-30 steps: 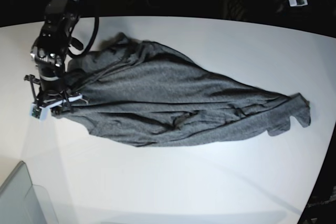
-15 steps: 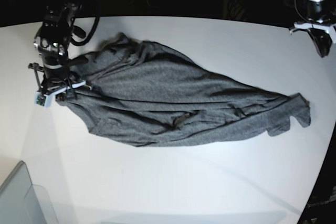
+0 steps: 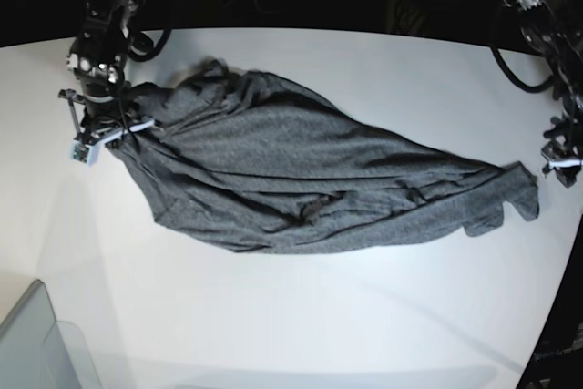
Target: Layout the t-shirt on the table in an organized manner, then fold the t-shirt properly
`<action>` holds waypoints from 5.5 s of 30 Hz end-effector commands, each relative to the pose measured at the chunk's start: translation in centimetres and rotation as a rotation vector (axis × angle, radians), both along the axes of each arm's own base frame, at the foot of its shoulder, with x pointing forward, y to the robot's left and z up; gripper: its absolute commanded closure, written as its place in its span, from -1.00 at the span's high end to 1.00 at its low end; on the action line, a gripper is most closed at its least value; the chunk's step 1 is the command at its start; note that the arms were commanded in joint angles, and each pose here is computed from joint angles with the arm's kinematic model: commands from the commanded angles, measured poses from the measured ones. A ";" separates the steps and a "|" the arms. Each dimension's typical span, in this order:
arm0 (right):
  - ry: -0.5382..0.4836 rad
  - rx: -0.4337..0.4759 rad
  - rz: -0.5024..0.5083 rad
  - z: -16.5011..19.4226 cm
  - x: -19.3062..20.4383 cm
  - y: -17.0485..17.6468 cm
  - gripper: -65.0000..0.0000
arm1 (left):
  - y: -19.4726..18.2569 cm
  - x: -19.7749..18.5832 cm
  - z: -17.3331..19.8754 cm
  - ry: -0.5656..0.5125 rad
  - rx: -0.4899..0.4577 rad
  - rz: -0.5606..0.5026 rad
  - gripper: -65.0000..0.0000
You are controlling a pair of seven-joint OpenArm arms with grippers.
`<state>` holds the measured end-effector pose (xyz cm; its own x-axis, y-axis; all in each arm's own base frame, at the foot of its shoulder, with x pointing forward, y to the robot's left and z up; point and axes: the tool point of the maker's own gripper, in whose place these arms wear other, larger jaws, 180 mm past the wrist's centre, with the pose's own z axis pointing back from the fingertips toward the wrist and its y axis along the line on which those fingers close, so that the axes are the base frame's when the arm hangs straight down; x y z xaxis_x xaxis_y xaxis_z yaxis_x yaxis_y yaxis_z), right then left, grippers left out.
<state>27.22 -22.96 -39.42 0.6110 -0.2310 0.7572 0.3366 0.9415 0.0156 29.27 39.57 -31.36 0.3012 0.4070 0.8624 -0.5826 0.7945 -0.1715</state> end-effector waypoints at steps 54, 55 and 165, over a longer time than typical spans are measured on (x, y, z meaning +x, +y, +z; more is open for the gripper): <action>-0.050 -0.004 0.010 1.0 1.8 0.1 -1.00 | -1.6 6.1 -5.9 -0.023 -0.031 -0.048 -0.99; -0.069 -0.010 0.011 1.7 2.0 0.1 -1.00 | -1.6 6.2 -4.5 -0.051 -0.006 -0.057 -0.99; -0.130 -0.010 0.013 4.4 4.1 0.1 -1.00 | -4.0 1.9 13.1 -0.450 0.040 -0.086 -1.00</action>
